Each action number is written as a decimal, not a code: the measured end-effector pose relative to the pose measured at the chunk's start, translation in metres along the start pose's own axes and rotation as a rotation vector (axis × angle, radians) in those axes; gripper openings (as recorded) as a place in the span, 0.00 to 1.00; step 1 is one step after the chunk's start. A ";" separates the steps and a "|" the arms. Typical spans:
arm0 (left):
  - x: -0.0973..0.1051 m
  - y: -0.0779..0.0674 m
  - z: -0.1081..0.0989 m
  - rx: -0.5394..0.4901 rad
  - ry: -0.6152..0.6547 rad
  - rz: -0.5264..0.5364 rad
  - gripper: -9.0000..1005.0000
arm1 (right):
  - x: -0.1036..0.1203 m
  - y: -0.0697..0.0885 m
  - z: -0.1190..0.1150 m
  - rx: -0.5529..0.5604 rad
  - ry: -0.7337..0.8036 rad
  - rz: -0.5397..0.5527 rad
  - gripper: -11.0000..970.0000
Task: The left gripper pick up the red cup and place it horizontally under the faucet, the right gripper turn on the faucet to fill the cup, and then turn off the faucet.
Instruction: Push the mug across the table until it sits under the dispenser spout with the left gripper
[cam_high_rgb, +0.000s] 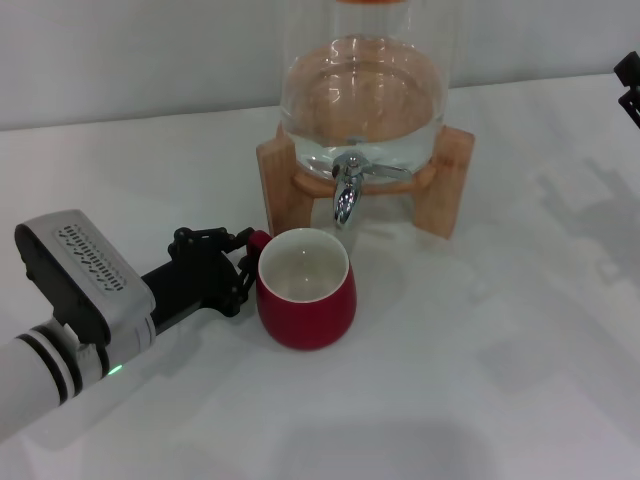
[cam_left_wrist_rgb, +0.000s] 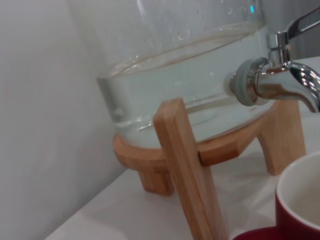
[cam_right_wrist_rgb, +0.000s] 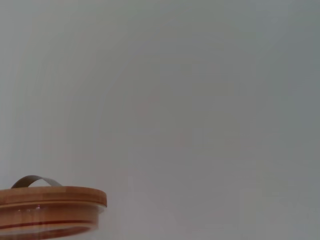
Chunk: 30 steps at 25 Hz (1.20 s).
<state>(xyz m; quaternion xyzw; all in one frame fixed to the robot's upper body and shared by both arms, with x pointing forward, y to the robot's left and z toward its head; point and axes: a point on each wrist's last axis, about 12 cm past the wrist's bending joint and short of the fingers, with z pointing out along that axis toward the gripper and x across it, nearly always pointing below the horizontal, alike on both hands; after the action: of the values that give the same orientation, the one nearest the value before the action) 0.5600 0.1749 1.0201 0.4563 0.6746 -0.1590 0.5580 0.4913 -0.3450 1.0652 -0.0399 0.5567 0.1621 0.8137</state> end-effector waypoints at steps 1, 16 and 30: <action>0.000 0.000 0.000 0.000 0.000 0.000 0.20 | 0.000 0.000 0.000 0.000 0.000 0.000 0.82; -0.002 0.002 0.003 -0.009 0.012 0.010 0.29 | 0.000 0.001 0.000 -0.006 0.001 -0.001 0.82; -0.009 0.005 0.007 -0.019 0.001 0.018 0.36 | 0.000 0.002 0.000 -0.014 0.001 0.000 0.82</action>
<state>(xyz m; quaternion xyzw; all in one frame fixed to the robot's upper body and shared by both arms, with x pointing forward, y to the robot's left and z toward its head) 0.5681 0.1686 1.0270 0.4572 0.6721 -0.1474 0.5634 0.4908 -0.3433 1.0652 -0.0457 0.5559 0.1658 0.8133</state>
